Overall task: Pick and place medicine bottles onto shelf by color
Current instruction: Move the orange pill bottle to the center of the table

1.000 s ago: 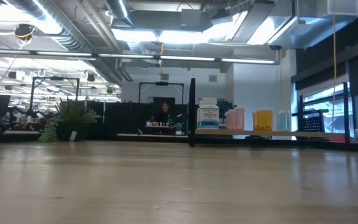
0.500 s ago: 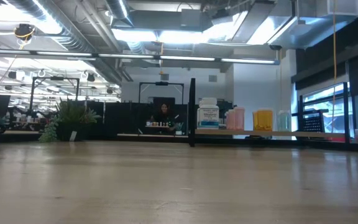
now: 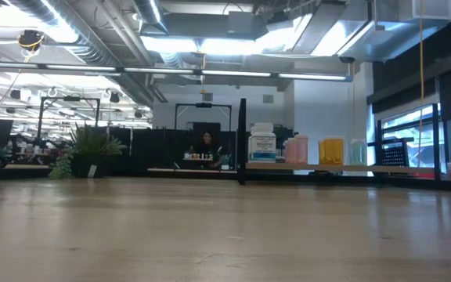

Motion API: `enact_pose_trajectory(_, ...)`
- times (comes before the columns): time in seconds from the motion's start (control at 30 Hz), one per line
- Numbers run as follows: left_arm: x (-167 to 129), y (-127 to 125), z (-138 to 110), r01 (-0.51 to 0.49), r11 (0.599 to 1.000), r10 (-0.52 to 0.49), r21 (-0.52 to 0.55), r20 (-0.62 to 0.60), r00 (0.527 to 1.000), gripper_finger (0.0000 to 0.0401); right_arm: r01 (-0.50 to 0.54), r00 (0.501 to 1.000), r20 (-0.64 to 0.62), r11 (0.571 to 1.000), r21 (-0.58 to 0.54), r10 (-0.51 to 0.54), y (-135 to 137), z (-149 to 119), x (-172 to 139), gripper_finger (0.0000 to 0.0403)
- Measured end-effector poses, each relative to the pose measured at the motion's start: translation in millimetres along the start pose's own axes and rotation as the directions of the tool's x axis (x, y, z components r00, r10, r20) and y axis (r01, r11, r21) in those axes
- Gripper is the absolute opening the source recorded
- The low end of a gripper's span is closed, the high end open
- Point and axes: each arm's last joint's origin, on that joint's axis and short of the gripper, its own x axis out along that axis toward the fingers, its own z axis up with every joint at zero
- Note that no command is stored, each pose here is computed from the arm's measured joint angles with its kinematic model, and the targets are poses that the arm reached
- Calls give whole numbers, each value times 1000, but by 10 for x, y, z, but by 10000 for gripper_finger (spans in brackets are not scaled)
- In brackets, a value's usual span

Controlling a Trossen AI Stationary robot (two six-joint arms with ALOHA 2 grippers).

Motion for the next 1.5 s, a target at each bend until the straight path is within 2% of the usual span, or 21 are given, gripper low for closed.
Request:
enact_pose_trajectory(0.33,-1,-3,4,-2,999,2,44,-6,1000,199,4,1000,0,1000,3,-4,-1,0,0,252)
enact_pose_trajectory(0.6,-78,-85,140,24,999,-23,47,-10,1000,194,3,1000,1,1000,3,-3,-1,0,-9,252)
enact_pose_trajectory(0.83,-456,-317,419,84,980,-79,183,-34,996,194,-3,1000,18,1000,4,3,2,-2,-95,253)
enact_pose_trajectory(1.13,-1018,-467,1139,122,948,-137,294,30,990,194,-42,999,-33,999,-6,42,15,-65,-154,253)
enact_pose_trajectory(1.3,-1240,-456,1662,148,930,-190,337,96,977,194,-41,993,-112,999,11,42,16,-146,-179,253)
enact_pose_trajectory(1.5,-1467,-348,2328,214,911,-286,354,167,943,194,-41,993,-108,999,7,42,17,-167,-275,253)
